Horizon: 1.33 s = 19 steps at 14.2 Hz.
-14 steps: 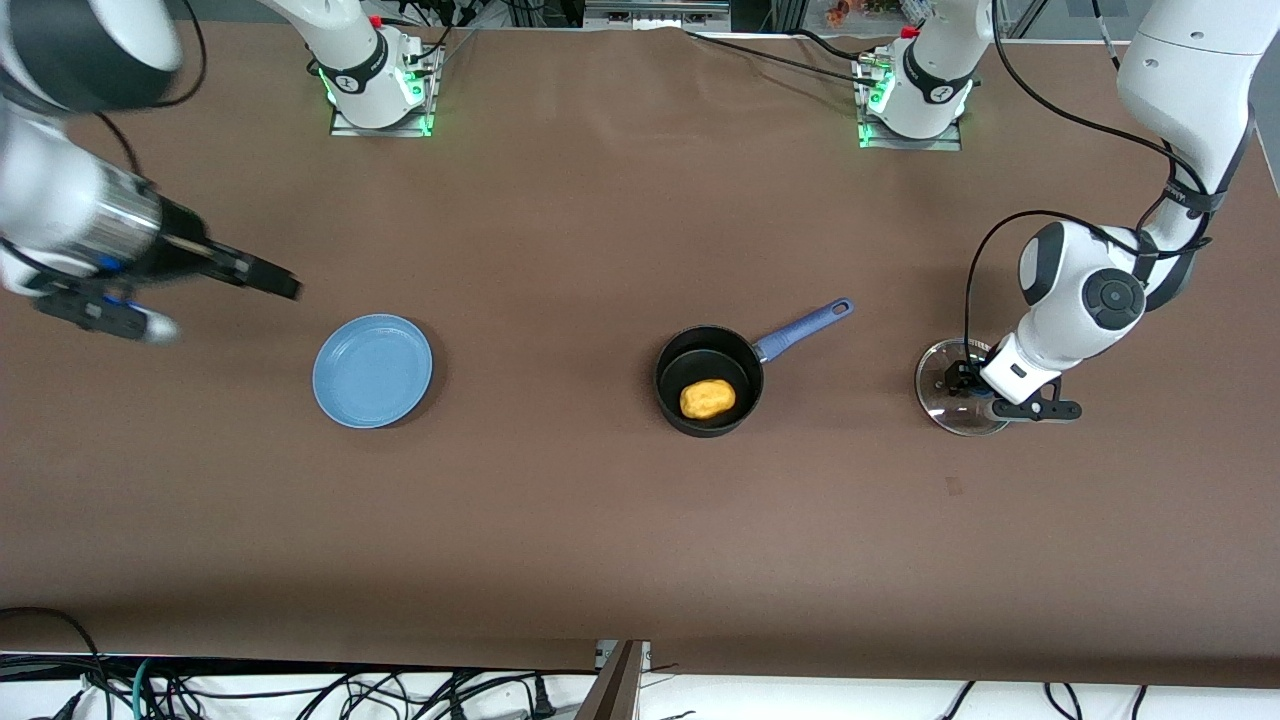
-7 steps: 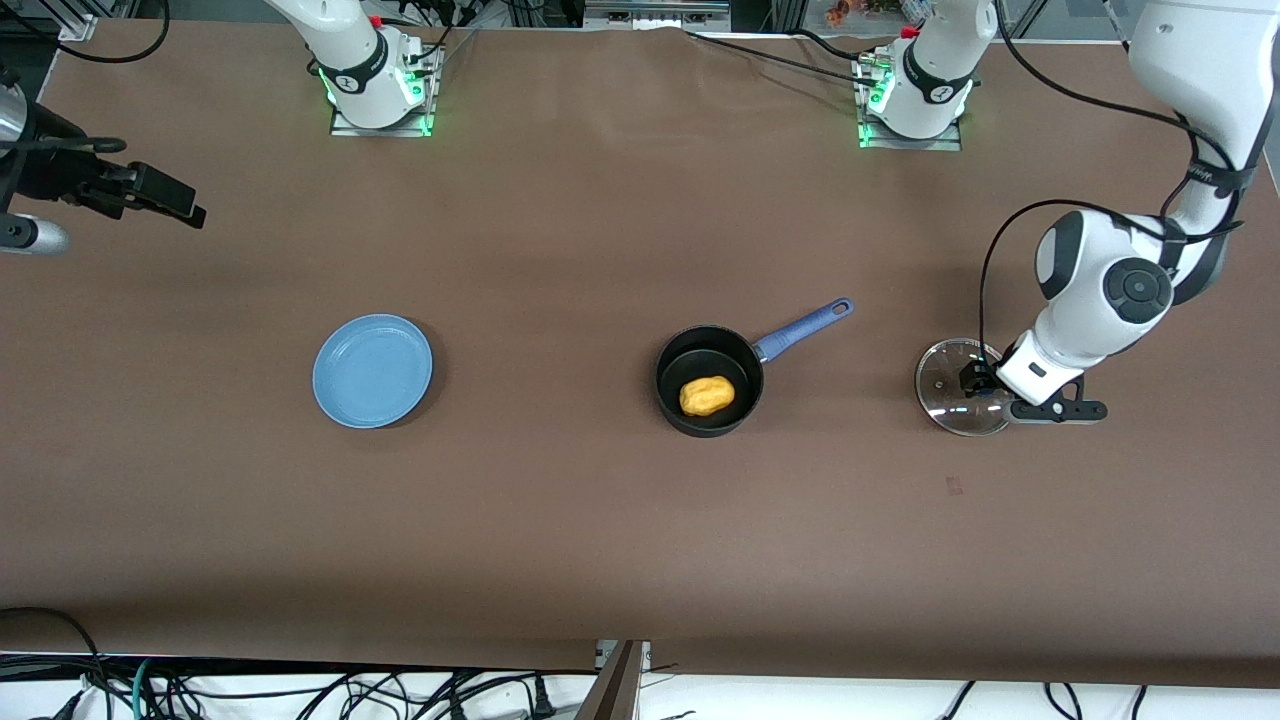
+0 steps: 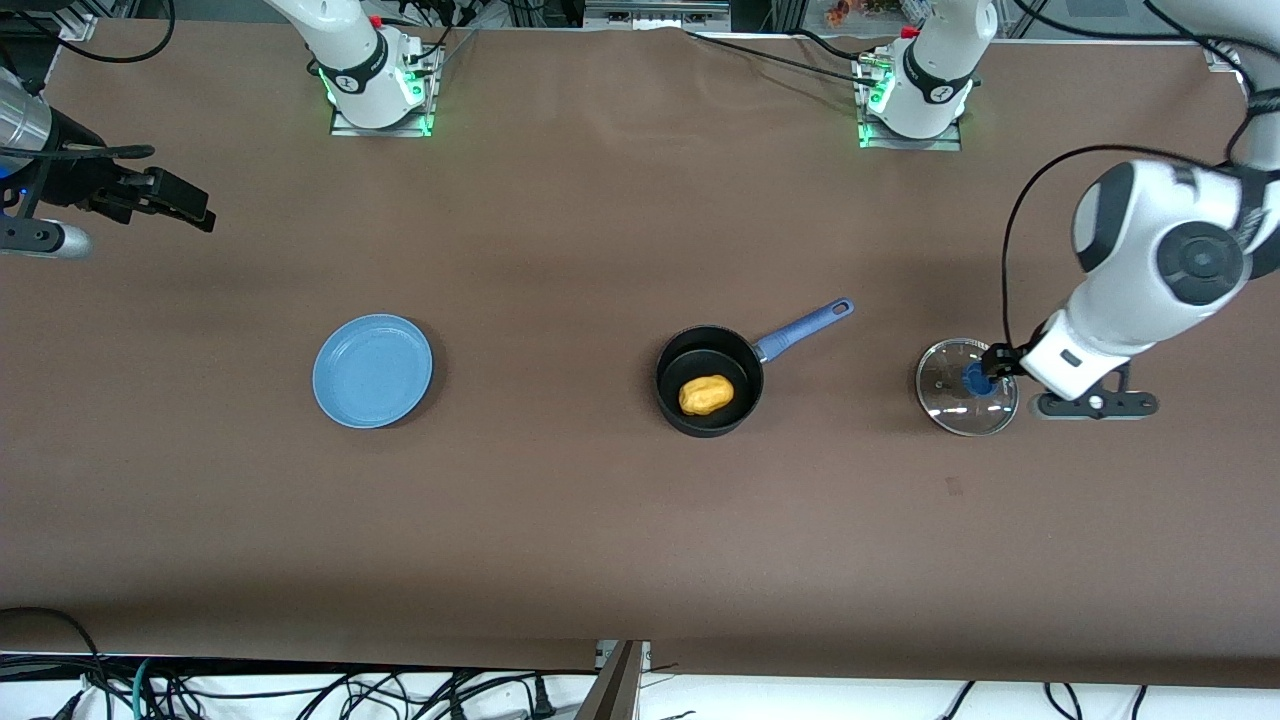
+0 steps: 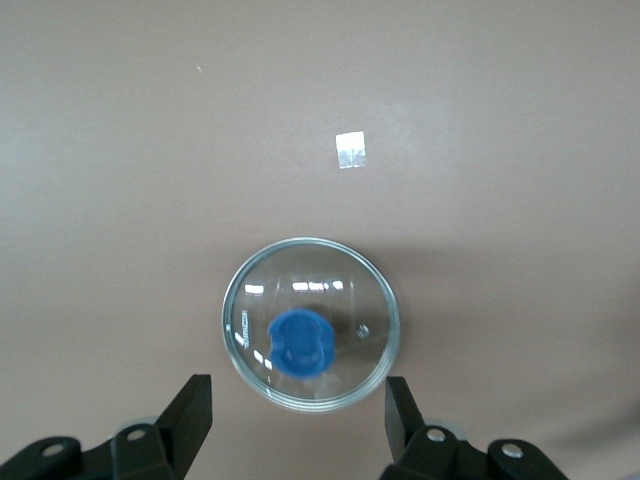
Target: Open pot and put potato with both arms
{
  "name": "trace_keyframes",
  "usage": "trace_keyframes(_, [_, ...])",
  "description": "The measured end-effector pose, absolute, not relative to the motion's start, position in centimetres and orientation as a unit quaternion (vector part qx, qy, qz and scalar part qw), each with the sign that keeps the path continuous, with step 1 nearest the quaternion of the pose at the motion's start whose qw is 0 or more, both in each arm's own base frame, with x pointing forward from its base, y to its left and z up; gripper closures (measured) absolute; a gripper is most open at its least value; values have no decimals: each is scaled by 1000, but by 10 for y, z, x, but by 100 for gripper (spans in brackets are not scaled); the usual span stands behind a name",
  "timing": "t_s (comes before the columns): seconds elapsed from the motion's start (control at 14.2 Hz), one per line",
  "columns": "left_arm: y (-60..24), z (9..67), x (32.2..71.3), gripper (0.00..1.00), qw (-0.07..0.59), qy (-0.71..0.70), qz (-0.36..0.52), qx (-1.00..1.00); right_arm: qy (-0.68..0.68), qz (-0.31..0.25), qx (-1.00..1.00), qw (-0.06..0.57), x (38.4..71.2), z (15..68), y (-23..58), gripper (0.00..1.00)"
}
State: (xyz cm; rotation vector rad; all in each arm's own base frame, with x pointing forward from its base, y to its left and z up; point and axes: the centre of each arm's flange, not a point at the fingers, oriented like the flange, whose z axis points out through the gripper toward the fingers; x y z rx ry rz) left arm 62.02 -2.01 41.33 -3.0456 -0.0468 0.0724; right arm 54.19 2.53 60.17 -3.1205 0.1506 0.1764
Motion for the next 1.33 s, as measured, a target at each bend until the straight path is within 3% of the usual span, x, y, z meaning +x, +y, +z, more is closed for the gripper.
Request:
trace_keyframes(0.49, [-7, 559, 622, 22, 40, -49, 41, -997, 46, 37, -998, 8, 545, 616, 26, 0])
trace_keyframes(0.98, [5, 602, 618, 20, 28, -64, 30, -997, 32, 39, -999, -5, 546, 613, 39, 0])
trace_keyframes(1.12, [5, 598, 620, 16, 25, -64, 33, -997, 20, 38, -999, -20, 546, 612, 49, 0])
trace_keyframes(1.26, [4, 594, 623, 2, 21, -63, 36, -997, 16, 39, -999, -26, 547, 610, 52, 0])
trace_keyframes(1.33, [4, 593, 625, 0, 19, -62, 31, -997, 16, 39, -999, -26, 547, 610, 52, 0])
